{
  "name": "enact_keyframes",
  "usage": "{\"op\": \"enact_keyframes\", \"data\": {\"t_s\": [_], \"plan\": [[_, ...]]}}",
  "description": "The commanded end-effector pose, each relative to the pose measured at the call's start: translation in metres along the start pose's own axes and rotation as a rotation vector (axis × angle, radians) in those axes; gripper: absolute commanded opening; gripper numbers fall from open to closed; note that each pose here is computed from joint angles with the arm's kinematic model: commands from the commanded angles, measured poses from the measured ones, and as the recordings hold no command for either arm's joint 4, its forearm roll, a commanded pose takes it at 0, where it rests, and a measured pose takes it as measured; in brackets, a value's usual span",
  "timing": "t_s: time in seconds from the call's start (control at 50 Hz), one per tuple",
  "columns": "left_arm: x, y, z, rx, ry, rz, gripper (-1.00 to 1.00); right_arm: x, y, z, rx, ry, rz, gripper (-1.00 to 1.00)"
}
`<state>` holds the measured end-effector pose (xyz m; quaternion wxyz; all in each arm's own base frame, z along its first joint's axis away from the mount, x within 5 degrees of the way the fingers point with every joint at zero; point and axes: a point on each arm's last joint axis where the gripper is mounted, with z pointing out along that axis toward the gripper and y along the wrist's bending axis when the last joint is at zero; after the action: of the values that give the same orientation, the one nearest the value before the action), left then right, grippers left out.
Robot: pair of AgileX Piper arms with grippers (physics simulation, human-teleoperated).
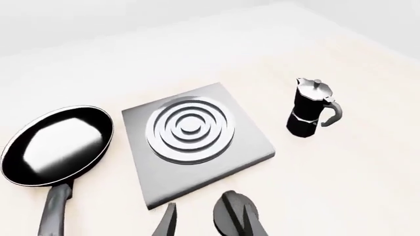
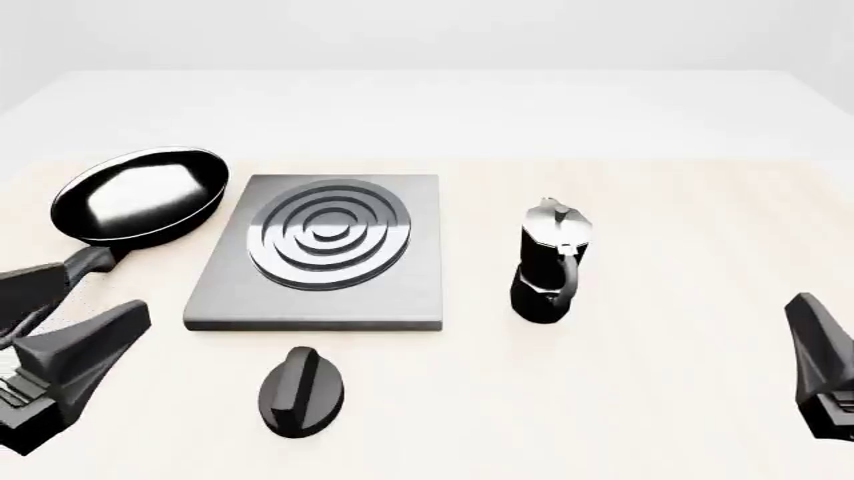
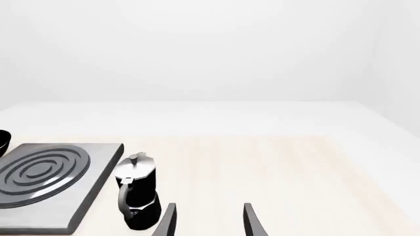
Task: Turn on the stove and put the frying pan on it.
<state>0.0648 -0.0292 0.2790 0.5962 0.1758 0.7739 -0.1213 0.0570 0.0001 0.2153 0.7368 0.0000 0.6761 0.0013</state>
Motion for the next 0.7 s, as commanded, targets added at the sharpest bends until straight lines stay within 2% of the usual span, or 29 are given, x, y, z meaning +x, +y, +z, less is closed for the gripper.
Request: {"op": "enact_keyframes", "data": {"t_s": [0.02,0.06,0.1,0.14,0.18,0.24,0.7], "plan": [[0.001,-0.008,0.014,0.09,0.096,-0.032,1.0,0.0,0.0,0.0,0.0,0.0,0.0,1.0],[0.0,-0.009,0.016,0.102,0.097,-0.054,1.0,0.0,0.0,0.0,0.0,0.0,0.0,1.0],[0.008,-0.015,0.031,0.136,0.125,-0.086,1.0,0.0,0.0,0.0,-0.001,0.0,0.0,1.0],[0.01,-0.016,0.033,0.139,0.13,-0.088,1.0,0.001,0.0,0.001,-0.001,0.0,0.0,1.0],[0.013,-0.019,0.036,0.16,0.142,-0.131,1.0,0.001,0.0,0.001,-0.001,0.0,0.0,1.0],[0.014,-0.019,0.037,0.16,0.15,-0.113,1.0,0.001,0.0,0.001,-0.001,0.0,0.0,1.0],[0.03,-0.025,0.045,0.189,0.202,-0.158,1.0,0.001,0.0,0.001,-0.001,0.001,0.0,1.0]]}}
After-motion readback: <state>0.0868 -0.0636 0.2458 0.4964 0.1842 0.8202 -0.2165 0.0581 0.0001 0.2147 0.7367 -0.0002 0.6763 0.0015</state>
